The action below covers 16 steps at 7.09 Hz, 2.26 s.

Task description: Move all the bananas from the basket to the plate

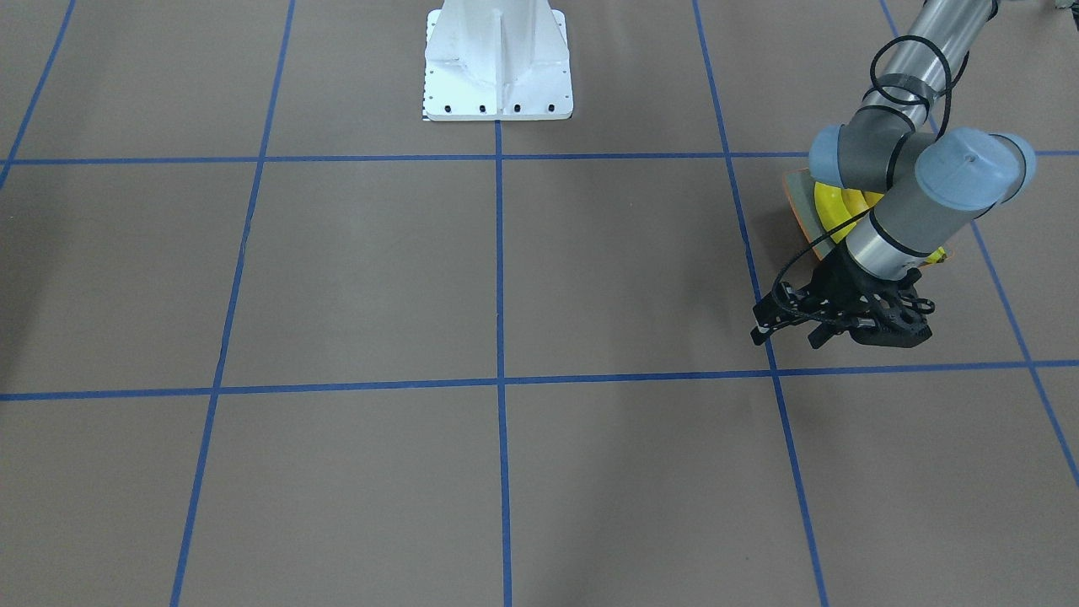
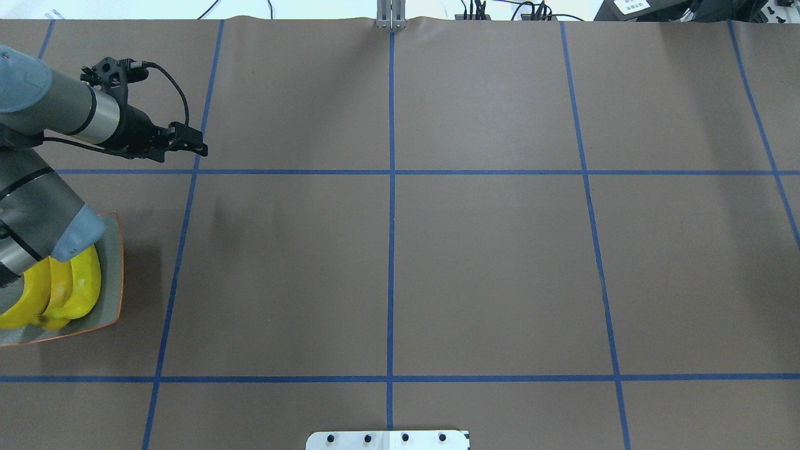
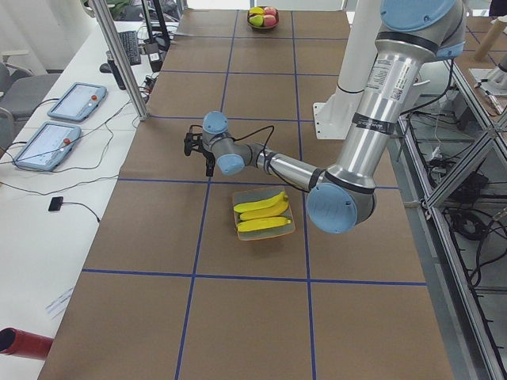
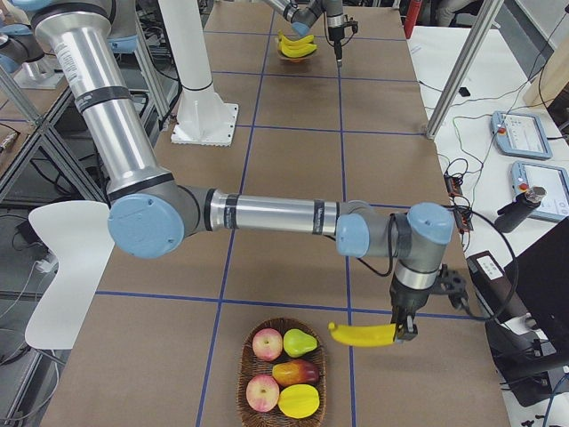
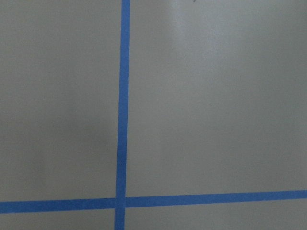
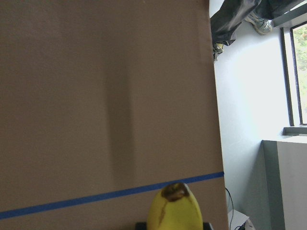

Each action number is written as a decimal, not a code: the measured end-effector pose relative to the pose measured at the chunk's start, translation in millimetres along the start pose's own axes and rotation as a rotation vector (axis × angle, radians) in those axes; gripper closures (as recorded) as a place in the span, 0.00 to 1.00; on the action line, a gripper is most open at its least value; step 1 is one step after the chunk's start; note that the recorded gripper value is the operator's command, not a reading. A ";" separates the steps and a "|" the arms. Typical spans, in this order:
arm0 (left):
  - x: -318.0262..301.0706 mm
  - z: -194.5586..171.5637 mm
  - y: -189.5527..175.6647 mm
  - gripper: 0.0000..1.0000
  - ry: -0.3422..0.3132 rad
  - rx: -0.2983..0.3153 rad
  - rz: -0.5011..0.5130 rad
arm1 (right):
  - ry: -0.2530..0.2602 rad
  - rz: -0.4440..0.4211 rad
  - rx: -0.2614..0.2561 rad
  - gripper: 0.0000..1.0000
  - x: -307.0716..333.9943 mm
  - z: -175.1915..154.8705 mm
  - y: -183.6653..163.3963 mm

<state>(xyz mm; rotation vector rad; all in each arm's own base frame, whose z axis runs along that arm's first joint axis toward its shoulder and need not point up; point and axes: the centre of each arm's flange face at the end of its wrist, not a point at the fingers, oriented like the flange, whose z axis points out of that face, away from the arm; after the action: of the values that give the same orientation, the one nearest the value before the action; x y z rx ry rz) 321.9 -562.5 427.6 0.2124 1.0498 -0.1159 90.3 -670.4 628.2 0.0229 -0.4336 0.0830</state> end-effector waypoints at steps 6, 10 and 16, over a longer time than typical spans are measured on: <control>56.7 -14.4 -7.0 0.00 0.096 -0.029 -0.096 | -0.346 0.118 -0.063 1.00 -373.9 -80.3 -1.1; 178.5 -58.0 44.5 0.00 0.297 -0.097 -0.252 | -0.507 0.202 -0.158 1.00 -522.9 -148.2 95.4; 263.8 -70.0 96.1 0.00 0.423 -0.194 -0.257 | -0.642 0.162 -0.200 1.00 -633.8 -211.9 179.1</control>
<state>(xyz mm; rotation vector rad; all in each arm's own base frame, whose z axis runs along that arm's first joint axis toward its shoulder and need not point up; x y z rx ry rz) 411.8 -451.2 176.1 -0.0815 1.4988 -0.2057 -409.3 -531.3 170.2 -0.1878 -1.0843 0.1930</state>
